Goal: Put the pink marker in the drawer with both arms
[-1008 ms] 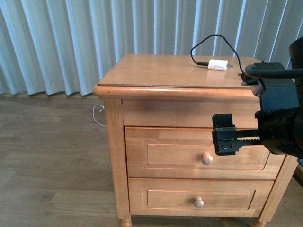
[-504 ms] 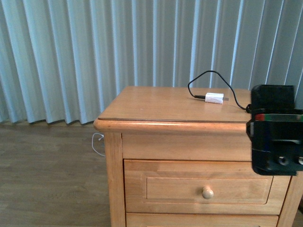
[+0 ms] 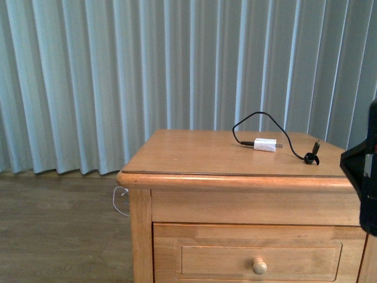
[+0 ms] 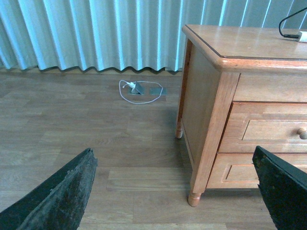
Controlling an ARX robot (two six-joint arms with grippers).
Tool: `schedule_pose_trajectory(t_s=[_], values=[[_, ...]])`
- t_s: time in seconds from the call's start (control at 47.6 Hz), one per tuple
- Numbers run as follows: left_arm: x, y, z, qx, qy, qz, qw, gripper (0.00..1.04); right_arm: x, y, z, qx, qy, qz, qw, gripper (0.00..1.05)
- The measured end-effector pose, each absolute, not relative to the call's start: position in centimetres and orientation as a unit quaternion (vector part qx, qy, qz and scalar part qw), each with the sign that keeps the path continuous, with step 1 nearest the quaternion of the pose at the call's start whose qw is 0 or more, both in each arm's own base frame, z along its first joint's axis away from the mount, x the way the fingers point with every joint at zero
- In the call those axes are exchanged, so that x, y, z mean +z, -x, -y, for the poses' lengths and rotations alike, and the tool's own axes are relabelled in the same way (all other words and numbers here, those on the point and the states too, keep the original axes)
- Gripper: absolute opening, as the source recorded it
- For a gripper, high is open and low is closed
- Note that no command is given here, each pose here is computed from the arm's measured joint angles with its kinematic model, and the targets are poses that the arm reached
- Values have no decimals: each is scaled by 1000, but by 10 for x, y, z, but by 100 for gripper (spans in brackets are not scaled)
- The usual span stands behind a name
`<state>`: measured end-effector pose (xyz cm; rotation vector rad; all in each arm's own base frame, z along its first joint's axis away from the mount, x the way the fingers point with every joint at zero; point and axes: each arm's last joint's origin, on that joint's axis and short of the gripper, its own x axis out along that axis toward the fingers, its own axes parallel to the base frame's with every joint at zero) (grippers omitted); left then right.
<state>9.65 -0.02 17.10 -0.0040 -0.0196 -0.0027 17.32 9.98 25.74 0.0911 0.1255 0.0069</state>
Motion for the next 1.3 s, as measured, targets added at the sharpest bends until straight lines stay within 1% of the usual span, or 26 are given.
schedule_pose_trajectory(t_s=[0.063,0.105,0.357,0.42,0.441,0.798,0.84,0.903,1.113,1.302], values=[[171,-97,0,-1,2,10,1000,99,245,-166,-84,13,-32,-11,999,73],[171,-97,0,-1,2,10,1000,99,238,-162,-75,9,-22,-4,1000,64],[171,-97,0,-1,2,10,1000,99,211,-145,-42,8,-4,-4,1000,21],[171,-97,0,-1,2,10,1000,99,203,-140,-34,5,-2,-3,1000,5],[171,-97,0,-1,2,10,1000,99,202,-139,-32,5,-2,-3,1000,2],[171,-97,0,-1,2,10,1000,99,183,-123,-12,2,-1,-1,1000,1],[171,-97,0,-1,2,10,1000,99,181,-121,-8,16,-2,-2,1000,1],[171,-97,0,-1,2,10,1000,99,179,-119,-1,2,-2,-1,1000,1],[171,-97,0,-1,2,10,1000,99,168,-114,0,-1,-1,2,1000,1],[171,-97,0,-1,2,9,1000,99,168,-109,0,0,-2,5,1000,1]])
